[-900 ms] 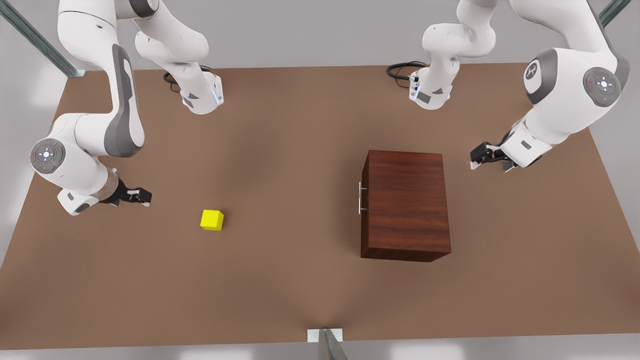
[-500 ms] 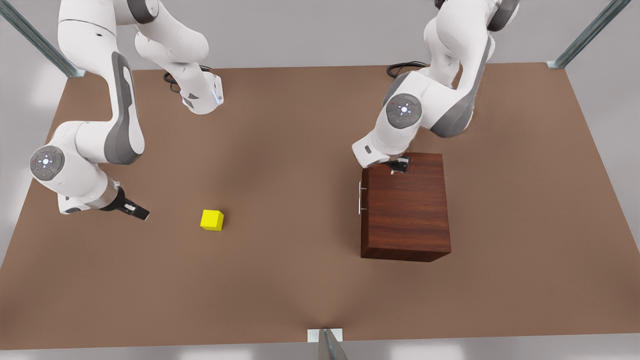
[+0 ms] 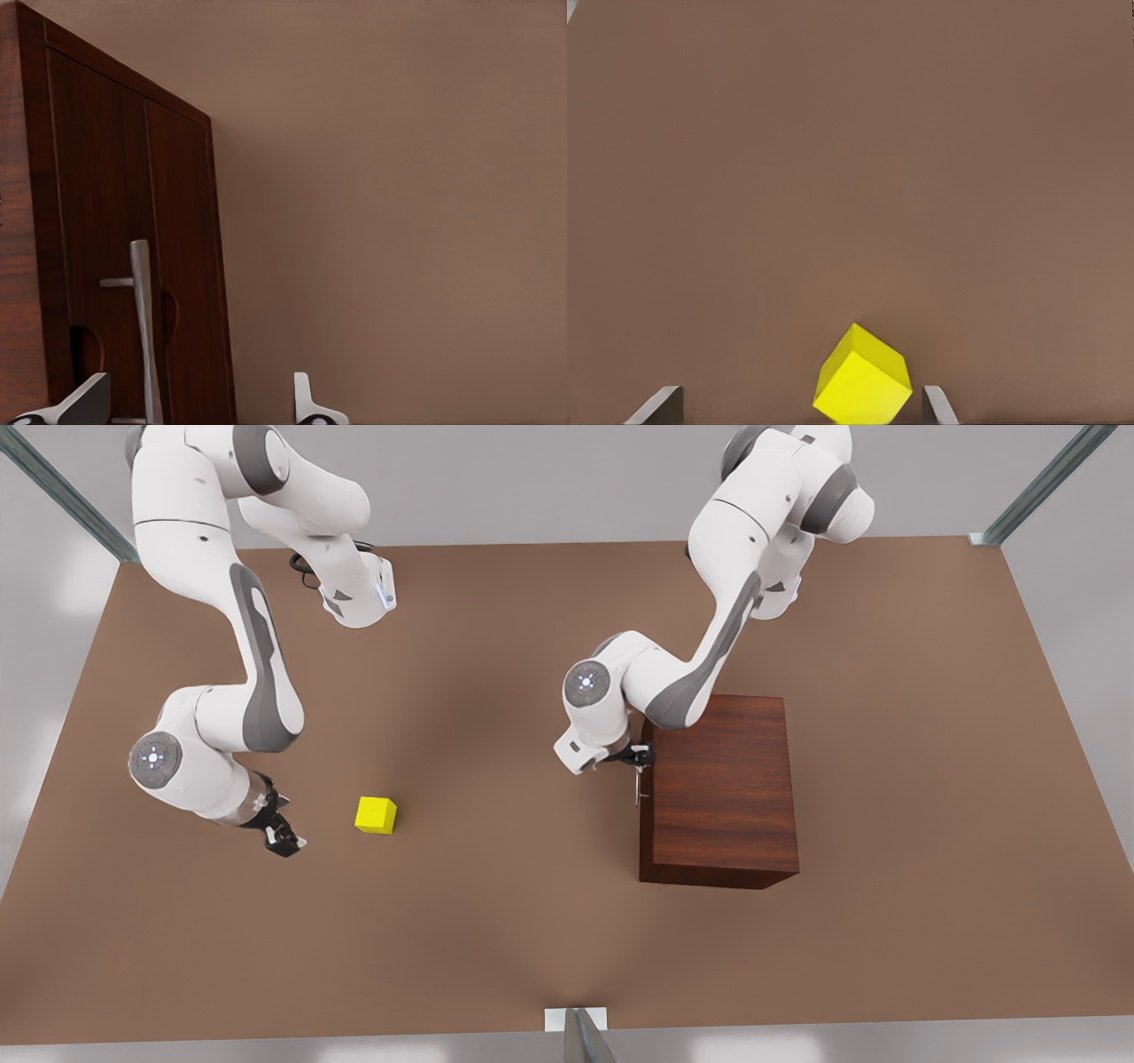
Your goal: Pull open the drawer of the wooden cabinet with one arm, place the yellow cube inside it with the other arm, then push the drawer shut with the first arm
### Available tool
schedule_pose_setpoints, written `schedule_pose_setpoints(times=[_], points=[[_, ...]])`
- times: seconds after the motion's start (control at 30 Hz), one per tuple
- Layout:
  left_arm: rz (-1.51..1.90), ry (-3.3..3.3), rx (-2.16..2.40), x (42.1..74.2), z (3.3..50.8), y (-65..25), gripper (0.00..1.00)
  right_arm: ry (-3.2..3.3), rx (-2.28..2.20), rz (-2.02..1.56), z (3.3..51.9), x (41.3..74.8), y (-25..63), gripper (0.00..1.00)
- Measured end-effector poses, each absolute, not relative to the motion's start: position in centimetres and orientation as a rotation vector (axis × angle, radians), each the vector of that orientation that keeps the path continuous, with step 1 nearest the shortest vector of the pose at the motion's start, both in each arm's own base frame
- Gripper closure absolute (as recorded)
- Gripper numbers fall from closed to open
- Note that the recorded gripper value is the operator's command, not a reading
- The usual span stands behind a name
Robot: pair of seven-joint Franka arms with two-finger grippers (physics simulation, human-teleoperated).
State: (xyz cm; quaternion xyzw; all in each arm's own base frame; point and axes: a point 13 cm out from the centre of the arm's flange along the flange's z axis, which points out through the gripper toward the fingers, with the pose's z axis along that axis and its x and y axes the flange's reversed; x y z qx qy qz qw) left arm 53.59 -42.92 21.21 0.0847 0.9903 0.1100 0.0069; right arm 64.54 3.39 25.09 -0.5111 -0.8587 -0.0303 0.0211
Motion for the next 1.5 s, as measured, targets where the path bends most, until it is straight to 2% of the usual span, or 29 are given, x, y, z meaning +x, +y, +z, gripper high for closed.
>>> schedule_pose_setpoints(times=[0.2,0.67,1.07,1.5], points=[[0.390,3.024,0.148,54.9,20.8,-42.6,0.00,-2.541,-1.768,-0.102,22.5,63.9,5.2,0.00],[0.497,2.955,0.024,55.1,17.2,-42.6,0.00,-2.325,-2.047,-0.086,16.2,60.5,7.8,0.00],[0.429,2.939,-0.024,54.1,16.7,-45.3,0.00,-2.161,-2.193,-0.056,12.5,58.5,8.5,0.00],[0.344,2.911,-0.007,53.0,17.0,-48.9,0.00,-2.084,-2.253,-0.035,9.0,58.0,10.1,0.00]])
